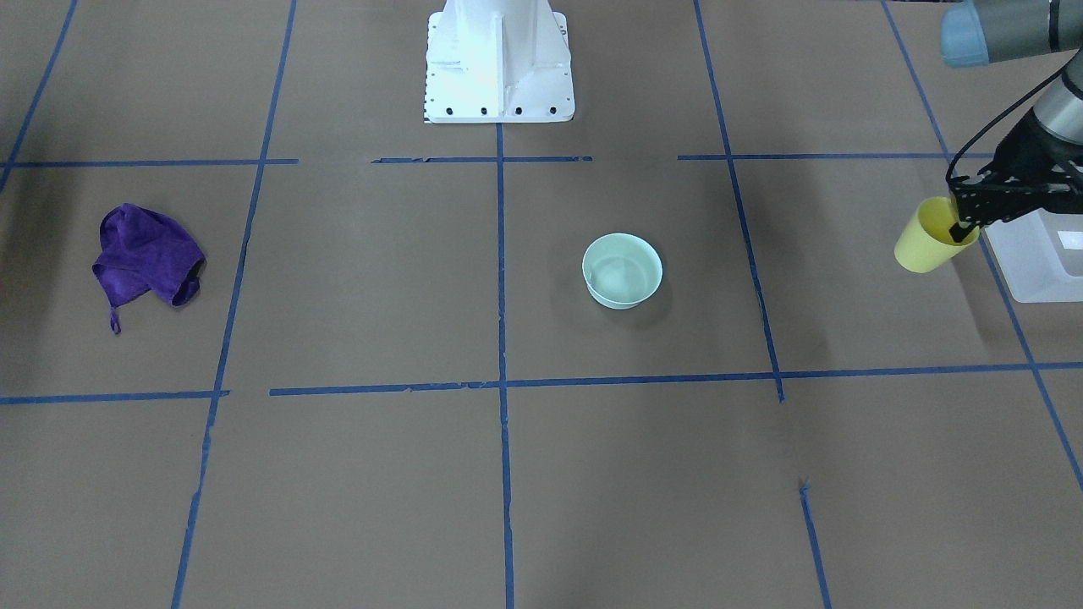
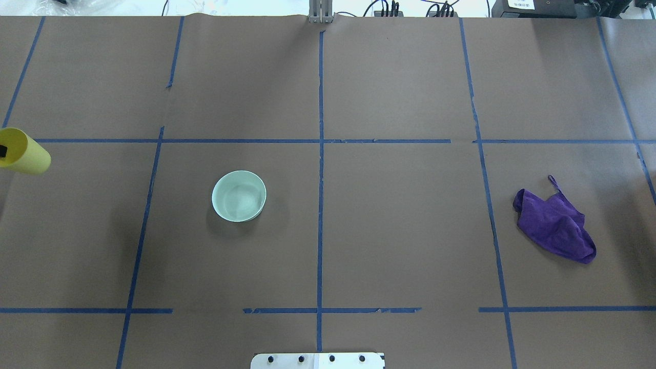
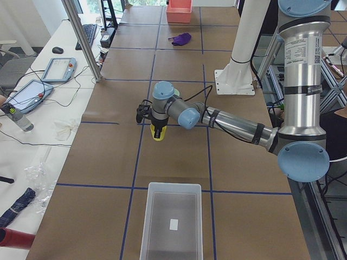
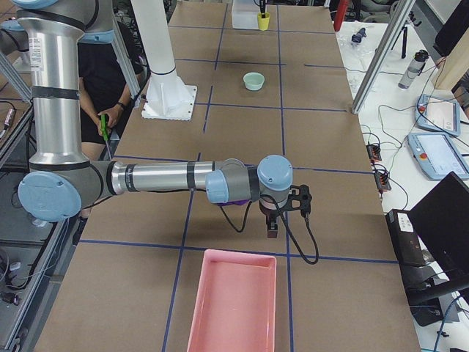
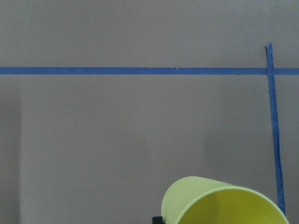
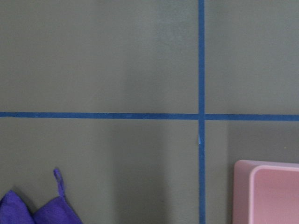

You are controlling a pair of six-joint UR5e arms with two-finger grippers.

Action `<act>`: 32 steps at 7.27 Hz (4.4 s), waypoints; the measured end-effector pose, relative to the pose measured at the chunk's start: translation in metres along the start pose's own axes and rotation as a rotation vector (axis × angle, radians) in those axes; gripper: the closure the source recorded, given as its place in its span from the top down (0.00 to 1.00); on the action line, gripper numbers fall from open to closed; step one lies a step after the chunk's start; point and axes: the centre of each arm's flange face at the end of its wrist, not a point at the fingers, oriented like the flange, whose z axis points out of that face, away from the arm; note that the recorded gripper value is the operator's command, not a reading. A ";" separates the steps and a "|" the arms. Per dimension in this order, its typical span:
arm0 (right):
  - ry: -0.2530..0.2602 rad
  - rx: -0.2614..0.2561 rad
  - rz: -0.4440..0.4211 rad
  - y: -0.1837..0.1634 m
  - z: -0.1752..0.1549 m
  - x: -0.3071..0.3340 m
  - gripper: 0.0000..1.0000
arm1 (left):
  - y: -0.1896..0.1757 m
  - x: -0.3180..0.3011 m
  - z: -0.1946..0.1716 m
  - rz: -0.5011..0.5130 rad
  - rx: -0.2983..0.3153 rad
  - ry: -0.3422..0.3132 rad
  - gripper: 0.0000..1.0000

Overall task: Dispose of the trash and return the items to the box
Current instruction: 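Lift the cup with the left gripper while the right reaches the purple cloth, then lift the purple cloth with the right gripper while the left carries the cup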

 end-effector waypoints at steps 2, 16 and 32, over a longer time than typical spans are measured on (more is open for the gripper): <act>-0.042 0.002 0.032 0.019 0.023 -0.044 1.00 | -0.046 -0.026 -0.063 0.066 0.023 -0.073 0.00; 0.083 -0.069 -0.035 0.173 0.184 -0.192 0.00 | -0.071 -0.206 -0.092 0.206 -0.016 -0.169 0.00; 0.161 0.056 -0.104 0.090 -0.054 -0.137 0.00 | 0.109 -0.290 0.092 0.128 -0.151 0.011 0.00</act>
